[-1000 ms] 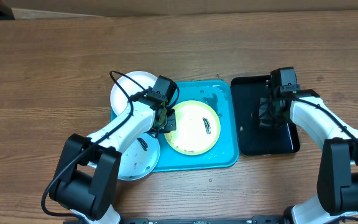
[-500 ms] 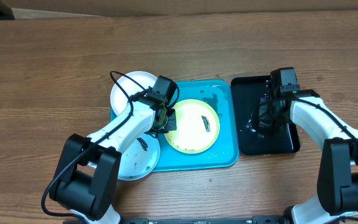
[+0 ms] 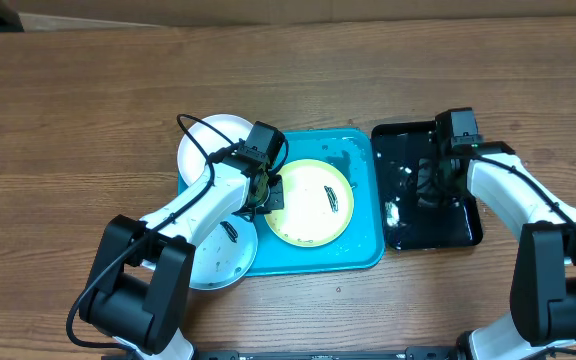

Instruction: Clean dirty plates on tray and stack at the side

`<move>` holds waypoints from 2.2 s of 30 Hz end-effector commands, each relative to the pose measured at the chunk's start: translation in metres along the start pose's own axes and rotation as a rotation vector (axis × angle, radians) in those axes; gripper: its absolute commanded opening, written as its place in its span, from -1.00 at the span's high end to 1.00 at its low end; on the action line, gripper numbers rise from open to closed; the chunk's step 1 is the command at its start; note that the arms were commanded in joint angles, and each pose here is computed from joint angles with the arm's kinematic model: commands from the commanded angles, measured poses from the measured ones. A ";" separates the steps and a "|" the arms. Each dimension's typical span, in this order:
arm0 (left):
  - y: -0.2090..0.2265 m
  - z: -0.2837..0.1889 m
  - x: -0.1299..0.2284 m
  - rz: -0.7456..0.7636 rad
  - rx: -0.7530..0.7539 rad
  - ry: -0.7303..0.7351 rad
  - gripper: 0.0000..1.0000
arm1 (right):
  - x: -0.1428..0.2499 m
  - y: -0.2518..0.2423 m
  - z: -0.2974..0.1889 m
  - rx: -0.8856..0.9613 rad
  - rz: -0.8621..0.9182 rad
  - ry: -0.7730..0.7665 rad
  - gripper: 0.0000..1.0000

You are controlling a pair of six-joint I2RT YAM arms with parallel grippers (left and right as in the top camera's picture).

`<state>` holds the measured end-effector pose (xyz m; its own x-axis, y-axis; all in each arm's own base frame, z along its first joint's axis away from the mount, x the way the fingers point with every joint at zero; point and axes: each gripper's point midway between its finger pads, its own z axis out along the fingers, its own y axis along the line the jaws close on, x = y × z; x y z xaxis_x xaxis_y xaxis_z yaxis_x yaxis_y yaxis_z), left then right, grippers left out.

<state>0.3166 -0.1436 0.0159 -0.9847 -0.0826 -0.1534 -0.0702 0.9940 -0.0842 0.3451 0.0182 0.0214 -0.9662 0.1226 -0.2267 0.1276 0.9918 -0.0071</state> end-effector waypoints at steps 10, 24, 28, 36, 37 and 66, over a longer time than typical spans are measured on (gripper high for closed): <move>0.000 0.006 0.006 -0.004 -0.008 0.019 0.91 | -0.020 0.008 -0.063 -0.039 -0.001 0.026 0.93; 0.000 0.006 0.006 -0.004 -0.008 0.019 0.90 | -0.011 0.011 -0.059 -0.051 -0.014 0.057 0.93; 0.000 0.006 0.005 -0.004 -0.007 0.017 0.70 | -0.007 0.016 -0.059 -0.050 -0.056 0.067 0.92; -0.003 0.006 0.005 -0.004 0.012 0.020 0.63 | -0.004 0.021 -0.060 -0.044 -0.077 0.072 0.93; -0.004 0.006 0.005 -0.004 0.013 0.019 0.63 | -0.005 0.021 -0.060 -0.040 -0.078 0.068 0.93; -0.019 0.004 0.001 -0.003 0.089 0.015 0.92 | -0.013 0.023 -0.071 -0.047 -0.079 0.063 0.93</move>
<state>0.3207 -0.1545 0.0176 -0.9834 -0.0862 -0.1594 -0.0636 0.9878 -0.1420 0.3259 0.0379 0.0678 -0.9947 0.0548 -0.0871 0.0542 0.9985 0.0094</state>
